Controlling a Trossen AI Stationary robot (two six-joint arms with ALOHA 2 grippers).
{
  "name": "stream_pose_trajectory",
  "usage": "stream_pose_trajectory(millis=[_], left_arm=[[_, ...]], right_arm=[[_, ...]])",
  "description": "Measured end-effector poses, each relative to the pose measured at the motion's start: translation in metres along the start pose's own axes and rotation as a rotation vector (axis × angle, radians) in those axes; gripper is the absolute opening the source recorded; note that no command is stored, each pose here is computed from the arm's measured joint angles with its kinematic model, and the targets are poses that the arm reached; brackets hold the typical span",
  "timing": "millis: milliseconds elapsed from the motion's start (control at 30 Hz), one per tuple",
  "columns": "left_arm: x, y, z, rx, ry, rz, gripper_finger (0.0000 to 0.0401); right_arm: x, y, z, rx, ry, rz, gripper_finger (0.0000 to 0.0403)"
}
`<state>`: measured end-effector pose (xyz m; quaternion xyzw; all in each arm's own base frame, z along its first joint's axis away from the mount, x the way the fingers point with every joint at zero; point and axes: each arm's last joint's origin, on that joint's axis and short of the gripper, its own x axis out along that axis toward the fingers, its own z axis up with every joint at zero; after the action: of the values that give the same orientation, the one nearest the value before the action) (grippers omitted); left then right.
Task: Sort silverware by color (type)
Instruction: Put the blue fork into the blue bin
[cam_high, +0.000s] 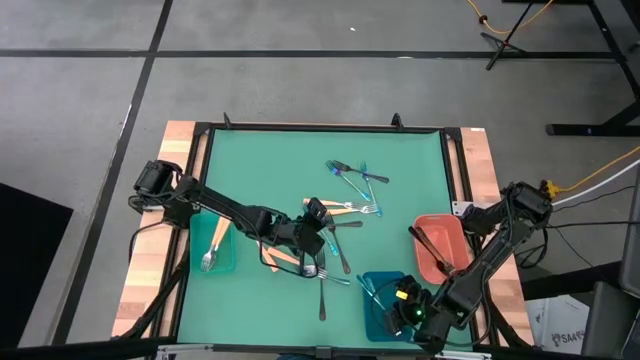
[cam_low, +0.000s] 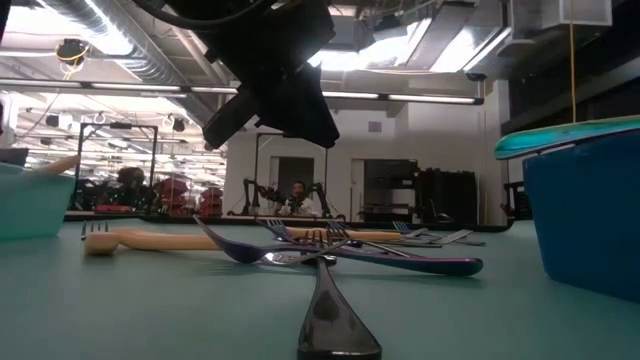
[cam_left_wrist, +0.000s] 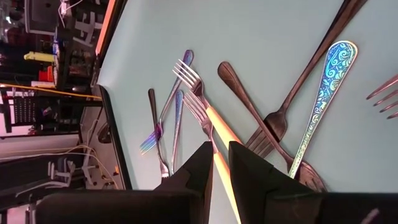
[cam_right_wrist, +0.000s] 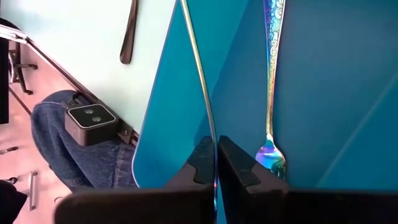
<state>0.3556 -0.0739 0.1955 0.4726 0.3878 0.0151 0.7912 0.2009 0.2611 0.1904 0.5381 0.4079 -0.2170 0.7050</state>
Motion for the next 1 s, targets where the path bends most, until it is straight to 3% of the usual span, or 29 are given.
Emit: stream_pose_trajectory(millis=[500,1000], left_arm=[[0.0,0.0,0.0,-0.001,-0.001,-0.001,0.0045],[0.0,0.0,0.0,-0.001,-0.001,-0.001,0.0045]], right_arm=[[0.0,-0.001,0.0005,-0.007,-0.005,-0.009,0.006],[-0.0018,-0.0009,0.0013,-0.008,-0.005,-0.011,0.0062]])
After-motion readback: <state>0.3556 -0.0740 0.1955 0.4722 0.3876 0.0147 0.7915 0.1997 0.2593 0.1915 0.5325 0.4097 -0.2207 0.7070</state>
